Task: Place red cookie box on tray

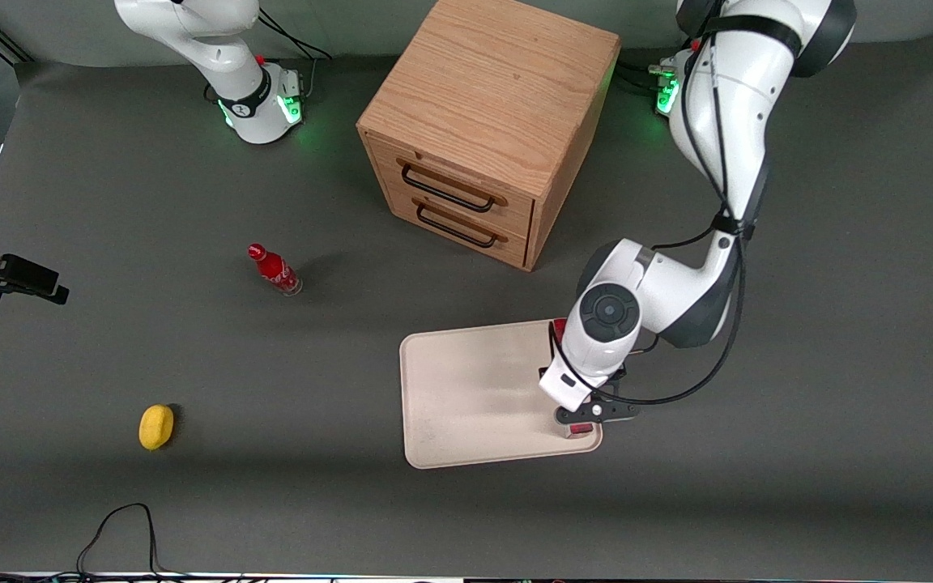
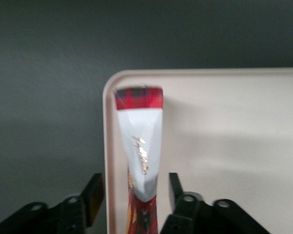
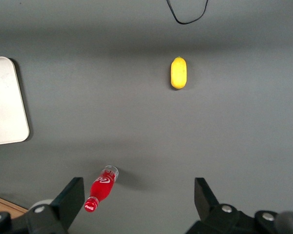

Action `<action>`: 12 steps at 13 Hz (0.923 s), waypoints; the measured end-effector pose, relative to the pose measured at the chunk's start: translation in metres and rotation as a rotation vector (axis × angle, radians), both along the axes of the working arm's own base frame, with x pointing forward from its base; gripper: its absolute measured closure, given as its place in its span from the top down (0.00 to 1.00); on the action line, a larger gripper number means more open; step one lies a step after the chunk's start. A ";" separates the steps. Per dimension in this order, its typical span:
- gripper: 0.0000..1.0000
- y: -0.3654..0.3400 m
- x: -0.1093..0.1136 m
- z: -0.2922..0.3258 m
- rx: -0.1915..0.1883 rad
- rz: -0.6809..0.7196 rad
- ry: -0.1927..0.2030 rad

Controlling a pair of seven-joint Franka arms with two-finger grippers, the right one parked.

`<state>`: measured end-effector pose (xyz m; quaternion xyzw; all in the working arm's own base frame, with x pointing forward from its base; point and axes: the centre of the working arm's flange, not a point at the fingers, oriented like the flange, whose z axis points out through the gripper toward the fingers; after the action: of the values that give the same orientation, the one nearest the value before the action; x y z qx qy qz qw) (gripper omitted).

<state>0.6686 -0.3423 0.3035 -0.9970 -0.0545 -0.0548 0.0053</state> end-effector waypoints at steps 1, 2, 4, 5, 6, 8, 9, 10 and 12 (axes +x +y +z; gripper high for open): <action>0.80 0.012 0.002 0.026 0.001 0.011 -0.020; 0.93 0.033 0.002 0.055 0.008 0.016 -0.034; 1.00 0.093 -0.002 0.112 0.049 -0.028 -0.021; 1.00 0.125 -0.006 0.140 0.062 -0.052 -0.002; 1.00 0.157 -0.011 0.168 0.065 -0.067 0.019; 1.00 0.215 -0.031 0.218 0.074 -0.116 0.056; 1.00 0.240 -0.044 0.238 0.076 -0.145 0.065; 1.00 0.263 -0.059 0.256 0.073 -0.167 0.069; 1.00 0.303 -0.094 0.280 0.052 -0.204 0.070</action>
<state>0.5745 -0.0397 0.5835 -0.9982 0.0492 -0.0218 0.0275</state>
